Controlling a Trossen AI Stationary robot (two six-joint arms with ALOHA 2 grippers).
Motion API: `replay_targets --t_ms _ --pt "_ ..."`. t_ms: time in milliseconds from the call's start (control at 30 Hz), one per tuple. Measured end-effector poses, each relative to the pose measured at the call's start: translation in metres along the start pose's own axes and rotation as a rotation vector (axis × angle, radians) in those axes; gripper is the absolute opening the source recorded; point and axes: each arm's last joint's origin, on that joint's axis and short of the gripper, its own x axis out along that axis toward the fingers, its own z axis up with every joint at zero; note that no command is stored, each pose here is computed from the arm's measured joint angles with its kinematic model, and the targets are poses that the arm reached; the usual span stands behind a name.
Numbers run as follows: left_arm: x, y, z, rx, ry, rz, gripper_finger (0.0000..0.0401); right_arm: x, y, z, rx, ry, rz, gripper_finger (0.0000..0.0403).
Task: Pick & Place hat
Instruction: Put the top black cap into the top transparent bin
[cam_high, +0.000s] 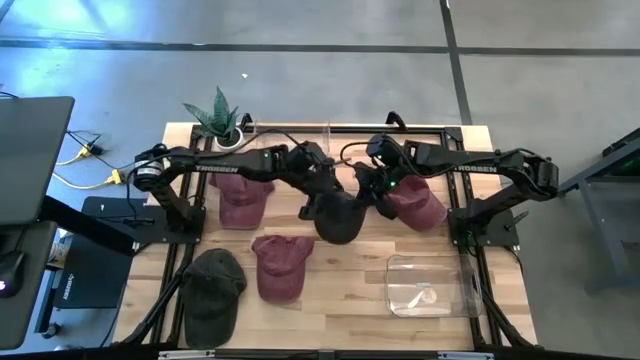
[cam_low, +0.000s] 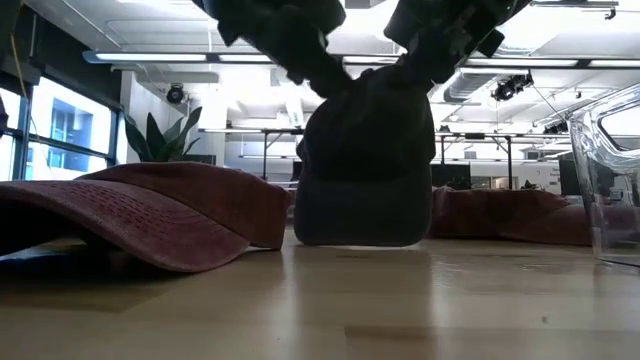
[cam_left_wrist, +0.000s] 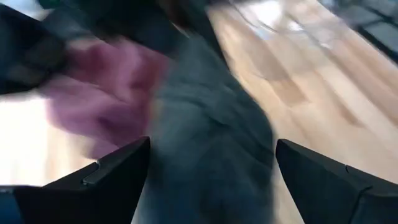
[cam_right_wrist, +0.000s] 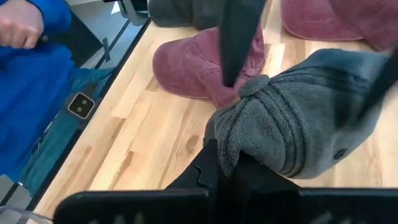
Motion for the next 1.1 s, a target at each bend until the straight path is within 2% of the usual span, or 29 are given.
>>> replay_targets --t_ms 100,233,333,533,700,833,967,1100 --pt "0.014 -0.007 -0.007 0.021 0.021 -0.101 0.0322 -0.001 0.001 0.0 0.014 -0.003 -0.004 0.0006" --pt "0.02 -0.019 -0.006 0.064 0.016 -0.185 0.0266 -0.006 0.005 0.003 0.011 -0.016 -0.01 0.001" --pt "0.018 -0.023 -0.005 0.085 0.017 -0.2 0.0206 -0.011 0.009 0.003 0.009 -0.019 -0.009 0.0007" --pt "-0.006 -0.02 0.007 0.107 -0.035 -0.176 0.009 -0.014 0.018 0.003 0.008 -0.007 0.017 0.0004" --pt "-0.007 -0.021 0.008 0.109 -0.043 -0.186 0.0014 -0.01 0.024 0.004 -0.012 0.001 0.035 0.0025" --pt "-0.007 -0.022 0.006 0.101 -0.026 -0.195 0.0011 -0.008 0.027 0.004 -0.025 0.004 0.048 0.0062" --pt "-0.012 -0.023 0.007 0.101 -0.025 -0.19 0.0004 -0.008 0.026 0.004 -0.041 0.005 0.046 0.012" --pt "-0.027 -0.024 0.016 0.112 -0.05 -0.132 0.0004 -0.004 0.029 0.001 -0.181 0.021 0.027 0.0183"
